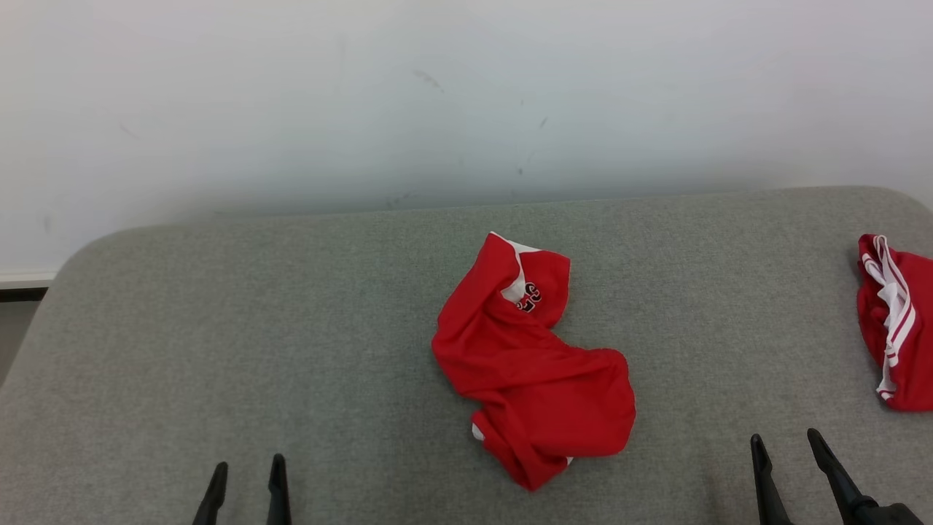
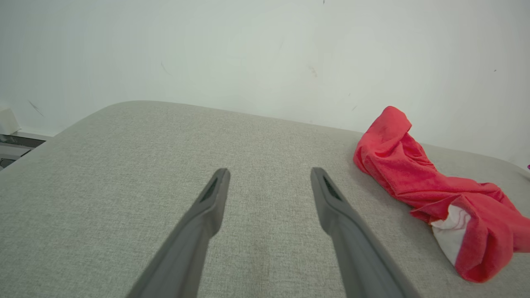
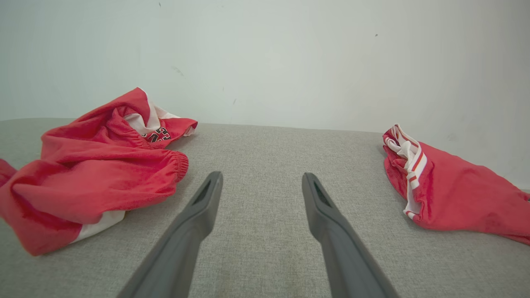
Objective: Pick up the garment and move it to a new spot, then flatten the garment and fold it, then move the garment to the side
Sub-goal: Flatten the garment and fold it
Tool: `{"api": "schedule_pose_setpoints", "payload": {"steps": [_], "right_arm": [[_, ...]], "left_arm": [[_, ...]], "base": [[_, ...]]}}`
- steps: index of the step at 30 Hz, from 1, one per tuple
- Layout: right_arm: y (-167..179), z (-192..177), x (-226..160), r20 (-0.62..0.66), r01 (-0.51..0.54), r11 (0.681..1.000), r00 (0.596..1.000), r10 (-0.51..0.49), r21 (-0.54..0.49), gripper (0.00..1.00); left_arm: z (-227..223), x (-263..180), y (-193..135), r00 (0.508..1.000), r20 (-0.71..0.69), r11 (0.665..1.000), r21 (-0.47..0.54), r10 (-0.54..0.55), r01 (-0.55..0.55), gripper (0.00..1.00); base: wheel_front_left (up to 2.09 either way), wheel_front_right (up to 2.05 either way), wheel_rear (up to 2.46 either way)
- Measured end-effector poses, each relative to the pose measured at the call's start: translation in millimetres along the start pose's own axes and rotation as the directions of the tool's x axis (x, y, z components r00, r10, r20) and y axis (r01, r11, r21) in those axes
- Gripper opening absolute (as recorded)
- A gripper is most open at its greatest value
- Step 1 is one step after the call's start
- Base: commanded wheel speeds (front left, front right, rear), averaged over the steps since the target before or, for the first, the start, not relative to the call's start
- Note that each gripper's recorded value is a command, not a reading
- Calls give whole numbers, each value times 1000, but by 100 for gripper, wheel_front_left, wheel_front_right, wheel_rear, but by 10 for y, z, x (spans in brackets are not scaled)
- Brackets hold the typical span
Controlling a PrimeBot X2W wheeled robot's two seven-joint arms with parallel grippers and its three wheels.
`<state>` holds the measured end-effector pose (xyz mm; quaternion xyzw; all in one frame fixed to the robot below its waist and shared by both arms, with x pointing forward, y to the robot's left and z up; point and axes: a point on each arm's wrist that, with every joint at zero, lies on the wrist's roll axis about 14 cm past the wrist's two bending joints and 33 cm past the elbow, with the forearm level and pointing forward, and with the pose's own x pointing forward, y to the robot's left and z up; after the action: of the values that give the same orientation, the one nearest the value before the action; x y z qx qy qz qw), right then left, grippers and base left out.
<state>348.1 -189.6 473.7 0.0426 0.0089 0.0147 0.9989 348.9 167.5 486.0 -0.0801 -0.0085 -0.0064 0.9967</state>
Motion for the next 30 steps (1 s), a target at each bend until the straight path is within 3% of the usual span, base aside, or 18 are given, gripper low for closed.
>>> {"api": "schedule_pose_setpoints", "payload": {"steps": [13,19,25,30], "right_arm": [[-59,3,-31,1,20,1000,1000,-20,0,100],[-136,17,-38,4,44,999,999,-44,-1,100],[-269,38,-114,10,90,996,996,-90,6,100],[-410,50,-195,13,140,990,990,-140,11,100]], "left_arm": [[23,52,-76,1000,8,1000,-2,-22,22,100],[202,281,-499,983,69,986,2,-169,170,100],[359,533,-1087,927,117,934,45,-357,354,100],[361,698,-1691,848,89,853,65,-522,518,100]], "base": [[0,0,0],[0,0,0],[0,0,0],[0,0,0]]}}
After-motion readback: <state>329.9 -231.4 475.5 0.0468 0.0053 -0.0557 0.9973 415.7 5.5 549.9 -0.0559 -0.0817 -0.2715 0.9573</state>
